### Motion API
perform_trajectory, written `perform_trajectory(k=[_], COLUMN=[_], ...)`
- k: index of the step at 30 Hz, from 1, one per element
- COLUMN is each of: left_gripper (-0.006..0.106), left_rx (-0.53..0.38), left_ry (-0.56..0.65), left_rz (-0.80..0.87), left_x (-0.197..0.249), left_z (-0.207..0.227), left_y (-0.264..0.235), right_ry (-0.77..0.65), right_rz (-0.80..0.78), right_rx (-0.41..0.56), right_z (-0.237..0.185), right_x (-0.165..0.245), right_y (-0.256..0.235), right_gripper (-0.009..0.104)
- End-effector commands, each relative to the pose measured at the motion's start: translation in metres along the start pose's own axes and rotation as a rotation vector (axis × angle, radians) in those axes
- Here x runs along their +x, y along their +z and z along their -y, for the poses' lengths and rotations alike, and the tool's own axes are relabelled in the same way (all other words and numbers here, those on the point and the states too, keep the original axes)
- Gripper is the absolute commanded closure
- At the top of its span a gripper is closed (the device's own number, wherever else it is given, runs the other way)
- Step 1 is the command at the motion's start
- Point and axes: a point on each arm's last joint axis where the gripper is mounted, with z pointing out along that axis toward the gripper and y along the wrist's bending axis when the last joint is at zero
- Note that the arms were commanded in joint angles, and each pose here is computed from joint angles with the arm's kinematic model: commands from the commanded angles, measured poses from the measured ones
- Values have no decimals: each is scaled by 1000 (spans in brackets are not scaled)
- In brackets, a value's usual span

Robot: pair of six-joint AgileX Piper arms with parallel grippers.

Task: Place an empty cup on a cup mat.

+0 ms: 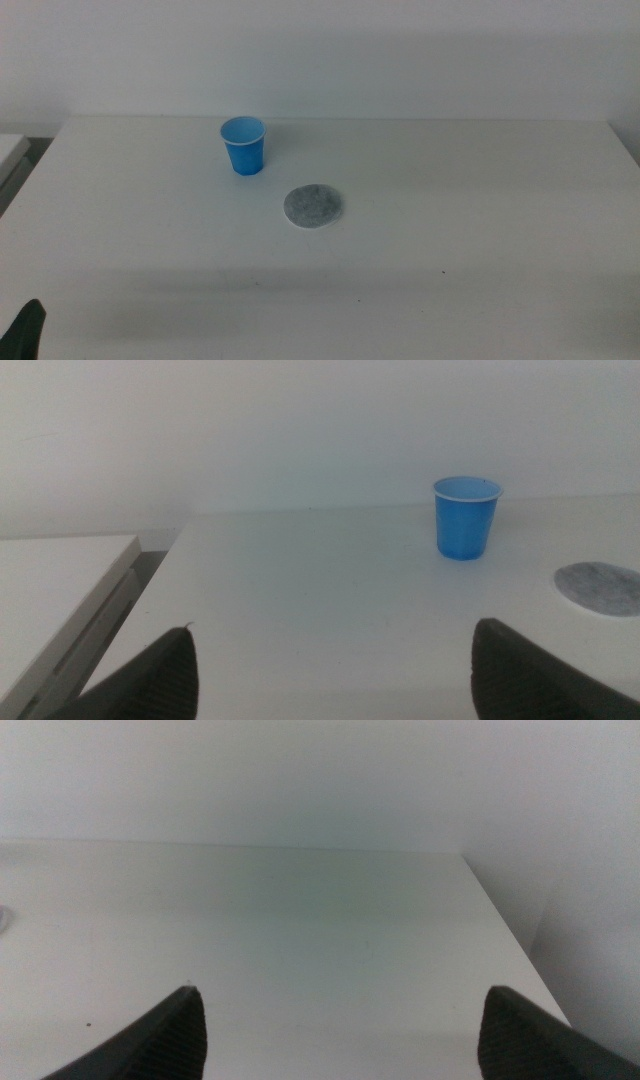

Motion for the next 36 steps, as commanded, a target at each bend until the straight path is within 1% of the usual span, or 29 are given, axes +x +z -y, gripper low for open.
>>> perform_trajectory(k=[1,2,3,5,11,16,20,21,22,23,25,28,31,36], left_gripper=[7,7,7,7,7,7,7,7,7,7,7,7,8,13], left_rx=[-4,-4,-1,0,1,6,19,25,44,62,98,129,146,136], left_ry=[14,17,-11,-13,-13,-24,-47,-60,-23,-12,-73,-93,-99,-25], left_rz=[12,12,-3,-43,-308,-493,-664,-691,-693,-699,-747,-819,-864,-936], left_x=[-1,-1,0,-16,-81,-131,-157,-163,-167,-169,-172,-169,-159,-151], left_z=[0,0,0,0,0,0,2,3,3,4,9,19,36,69], left_y=[0,0,0,1,35,83,126,144,157,170,201,248,291,352], right_ry=[-7,-7,-7,-7,-7,-7,-7,-7,-7,-7,-7,-7,-7,-7], right_rz=[8,8,8,8,8,8,8,8,8,8,8,8,8,8], right_rx=[-1,-1,-1,-1,-1,-1,-1,-1,-1,-1,-1,-1,-1,-1], right_z=[0,0,0,0,0,0,0,0,0,0,0,0,0,0], right_x=[0,0,0,0,0,0,0,0,0,0,0,0,0,0], right_y=[0,0,0,0,0,0,0,0,0,0,0,0,0,0], right_gripper=[2,2,2,2,2,2,2,2,2,2,2,2,2,2])
